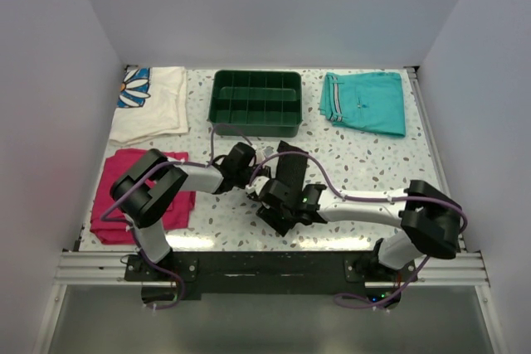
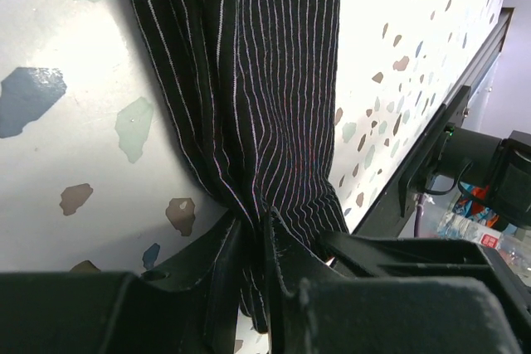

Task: Roll the underwear
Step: Roll the underwear to the center of the board.

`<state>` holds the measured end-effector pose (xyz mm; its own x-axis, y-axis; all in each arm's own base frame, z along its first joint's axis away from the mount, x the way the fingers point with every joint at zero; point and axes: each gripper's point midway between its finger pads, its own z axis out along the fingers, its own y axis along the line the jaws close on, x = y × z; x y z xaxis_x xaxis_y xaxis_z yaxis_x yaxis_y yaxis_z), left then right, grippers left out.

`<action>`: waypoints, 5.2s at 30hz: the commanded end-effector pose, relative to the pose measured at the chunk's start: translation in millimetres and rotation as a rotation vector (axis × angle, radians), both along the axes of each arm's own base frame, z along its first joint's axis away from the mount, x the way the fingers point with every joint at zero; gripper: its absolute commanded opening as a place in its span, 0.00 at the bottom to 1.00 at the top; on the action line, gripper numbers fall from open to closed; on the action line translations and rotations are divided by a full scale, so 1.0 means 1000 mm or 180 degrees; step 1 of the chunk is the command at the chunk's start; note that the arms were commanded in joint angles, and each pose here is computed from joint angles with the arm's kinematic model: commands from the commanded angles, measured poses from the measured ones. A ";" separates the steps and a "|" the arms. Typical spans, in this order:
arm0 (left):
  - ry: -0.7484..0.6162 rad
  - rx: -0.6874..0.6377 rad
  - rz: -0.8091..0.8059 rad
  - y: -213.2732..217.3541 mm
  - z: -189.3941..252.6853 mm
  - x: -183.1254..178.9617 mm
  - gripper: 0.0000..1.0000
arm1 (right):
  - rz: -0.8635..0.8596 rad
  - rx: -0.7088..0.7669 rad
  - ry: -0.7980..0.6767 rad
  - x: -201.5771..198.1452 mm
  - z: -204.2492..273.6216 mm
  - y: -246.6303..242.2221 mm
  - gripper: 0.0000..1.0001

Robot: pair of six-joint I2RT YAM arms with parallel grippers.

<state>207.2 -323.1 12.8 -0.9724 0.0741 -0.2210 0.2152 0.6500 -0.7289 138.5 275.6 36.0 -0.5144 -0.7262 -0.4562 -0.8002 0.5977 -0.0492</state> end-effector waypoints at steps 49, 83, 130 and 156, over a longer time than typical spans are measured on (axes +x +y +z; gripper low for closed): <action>0.0123 0.0878 0.0364 0.094 -0.043 0.010 0.49 | -0.0571 0.0350 0.0003 0.023 0.024 0.057 0.72; 0.0402 0.0896 -0.0034 0.082 -0.067 -0.039 0.25 | -0.0058 0.0252 -0.0140 0.011 0.020 0.032 0.66; 0.0197 0.1014 0.0180 0.090 -0.053 -0.005 0.31 | -0.0116 -0.0311 -0.0315 0.006 -0.009 0.016 0.10; -0.0221 0.1041 0.1214 0.141 -0.014 0.038 0.56 | -0.0096 0.1048 0.0971 0.002 0.050 0.076 0.09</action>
